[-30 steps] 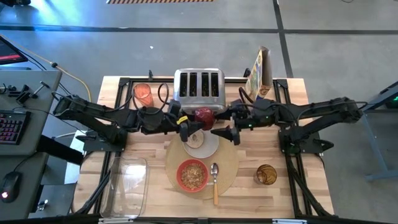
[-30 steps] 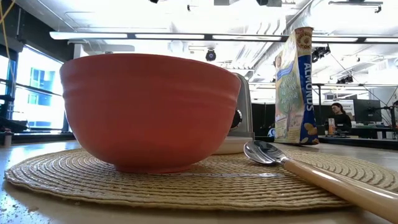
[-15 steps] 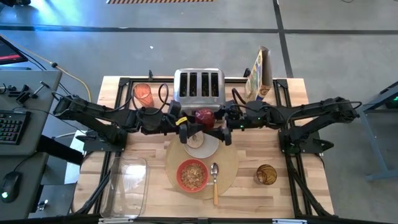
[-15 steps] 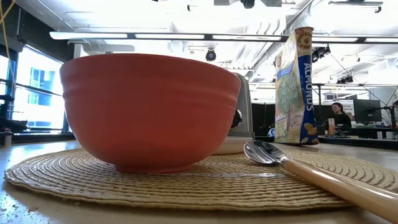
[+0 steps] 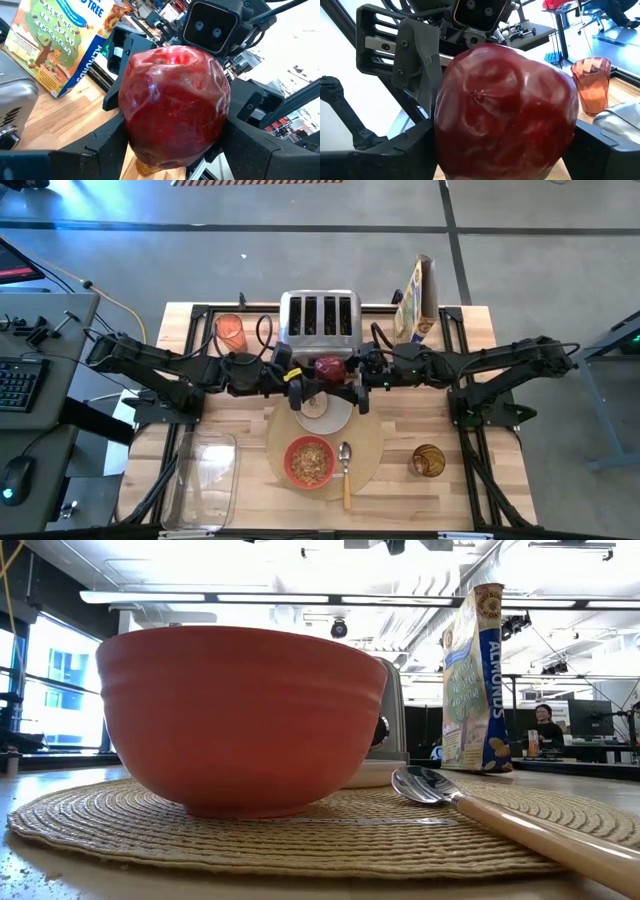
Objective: Arrange a breakfast setting
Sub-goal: Put the apple on the plate
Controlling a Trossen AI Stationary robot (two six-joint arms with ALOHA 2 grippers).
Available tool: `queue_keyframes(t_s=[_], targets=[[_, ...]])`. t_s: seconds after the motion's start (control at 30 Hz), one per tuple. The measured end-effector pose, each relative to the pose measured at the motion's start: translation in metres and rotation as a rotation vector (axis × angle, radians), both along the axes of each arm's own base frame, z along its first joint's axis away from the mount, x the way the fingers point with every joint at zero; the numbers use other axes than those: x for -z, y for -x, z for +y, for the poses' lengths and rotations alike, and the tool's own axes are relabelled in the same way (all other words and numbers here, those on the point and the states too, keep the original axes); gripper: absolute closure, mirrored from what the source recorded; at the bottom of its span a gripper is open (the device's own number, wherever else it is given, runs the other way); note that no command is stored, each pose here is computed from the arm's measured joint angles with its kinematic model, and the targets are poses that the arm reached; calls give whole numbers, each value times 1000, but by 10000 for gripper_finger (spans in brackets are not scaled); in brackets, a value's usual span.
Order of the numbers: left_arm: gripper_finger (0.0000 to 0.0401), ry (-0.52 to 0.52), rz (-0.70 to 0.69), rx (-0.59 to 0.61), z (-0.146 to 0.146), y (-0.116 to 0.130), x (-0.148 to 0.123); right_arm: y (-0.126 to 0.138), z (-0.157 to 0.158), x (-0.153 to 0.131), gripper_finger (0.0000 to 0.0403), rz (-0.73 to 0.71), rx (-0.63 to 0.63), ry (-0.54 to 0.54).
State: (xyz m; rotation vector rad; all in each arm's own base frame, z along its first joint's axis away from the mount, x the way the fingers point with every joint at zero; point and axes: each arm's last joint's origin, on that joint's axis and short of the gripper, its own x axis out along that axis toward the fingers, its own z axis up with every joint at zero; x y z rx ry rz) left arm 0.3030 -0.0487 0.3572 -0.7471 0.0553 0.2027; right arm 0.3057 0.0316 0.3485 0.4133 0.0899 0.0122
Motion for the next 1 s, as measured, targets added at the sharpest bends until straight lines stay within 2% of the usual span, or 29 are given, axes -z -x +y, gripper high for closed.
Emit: queue_keyframes(t_s=[0.17, 0.8, 1.0], targets=[[134, -1, -2, -4, 0, 0, 0, 0, 0, -2, 118, 6, 0, 1], [119, -52, 6, 20, 6, -1, 0, 1, 0, -2, 120, 14, 16, 2], [118, 48, -7, 8, 5, -1, 0, 1, 0, -1, 121, 18, 15, -44]])
